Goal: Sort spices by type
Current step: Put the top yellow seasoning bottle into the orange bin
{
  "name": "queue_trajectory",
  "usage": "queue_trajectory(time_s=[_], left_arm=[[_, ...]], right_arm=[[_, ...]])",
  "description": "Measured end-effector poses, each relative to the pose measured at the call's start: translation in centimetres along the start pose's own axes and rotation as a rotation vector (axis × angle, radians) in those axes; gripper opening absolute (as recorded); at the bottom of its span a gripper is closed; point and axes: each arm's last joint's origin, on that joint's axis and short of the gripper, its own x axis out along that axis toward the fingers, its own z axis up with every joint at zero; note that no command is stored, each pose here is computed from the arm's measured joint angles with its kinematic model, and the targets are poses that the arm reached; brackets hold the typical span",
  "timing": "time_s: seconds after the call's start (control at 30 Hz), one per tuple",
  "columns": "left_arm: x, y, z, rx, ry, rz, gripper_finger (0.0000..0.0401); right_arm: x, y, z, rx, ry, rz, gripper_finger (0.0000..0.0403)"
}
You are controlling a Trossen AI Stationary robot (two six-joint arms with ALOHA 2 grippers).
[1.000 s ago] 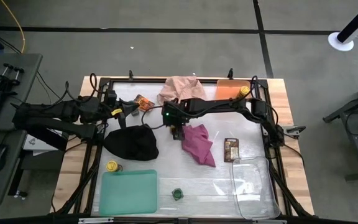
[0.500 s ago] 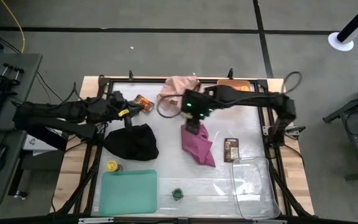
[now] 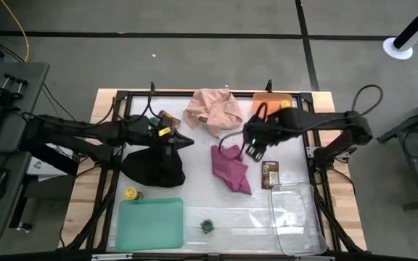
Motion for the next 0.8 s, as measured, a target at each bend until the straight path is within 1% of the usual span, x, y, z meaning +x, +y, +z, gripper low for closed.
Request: queue_trajectory(time_s=[0.07, 0.13, 0.23, 0.3, 0.4, 0.47, 0.6, 0.7, 0.8], left_arm=[[0.3, -0.6, -0.3, -0.029, 0.006, -0.028, 0.0], [0.3, -1.3, -0.7, -0.068, 0.014, -0.035, 0.0], [0.4, -2.4, -1.4, -0.077, 0.006, 0.002, 0.0], [0.5, -3.0, -2.0, -0.067, 0.001, 0.04, 0.0], [0.7, -3.5, -2.5, -0.054, -0.017, 0.098, 0.0], [0.9, -3.4, -2.7, -0.027, -0.027, 0.137, 0.0], [1.3, -1.8, -2.0, 0.05, -0.046, 0.208, 0.0], [1.5, 0.4, -1.0, 0.064, -0.047, 0.228, 0.0], [1.4, 2.8, 0.4, 0.071, -0.068, 0.226, 0.0]], right_arm=[[1.4, -2.7, -0.4, 0.053, -0.012, -0.057, 0.0206], [2.7, -5.3, -0.6, 0.15, -0.067, -0.082, 0.0206], [4.1, -8.8, -0.9, 0.315, -0.176, -0.091, 0.0206], [5.1, -10.8, -0.9, 0.394, -0.252, -0.104, 0.0206], [6.9, -13.3, -1.1, 0.514, -0.266, -0.148, 0.0206], [8.0, -14.4, -0.9, 0.576, -0.274, -0.152, 0.0206], [10.2, -15.4, -0.5, 0.659, -0.249, -0.116, 0.0206], [11.0, -15.8, 0.2, 0.692, -0.252, -0.121, 0.0206], [12.1, -15.9, 0.9, 0.697, -0.211, -0.135, 0.0206]])
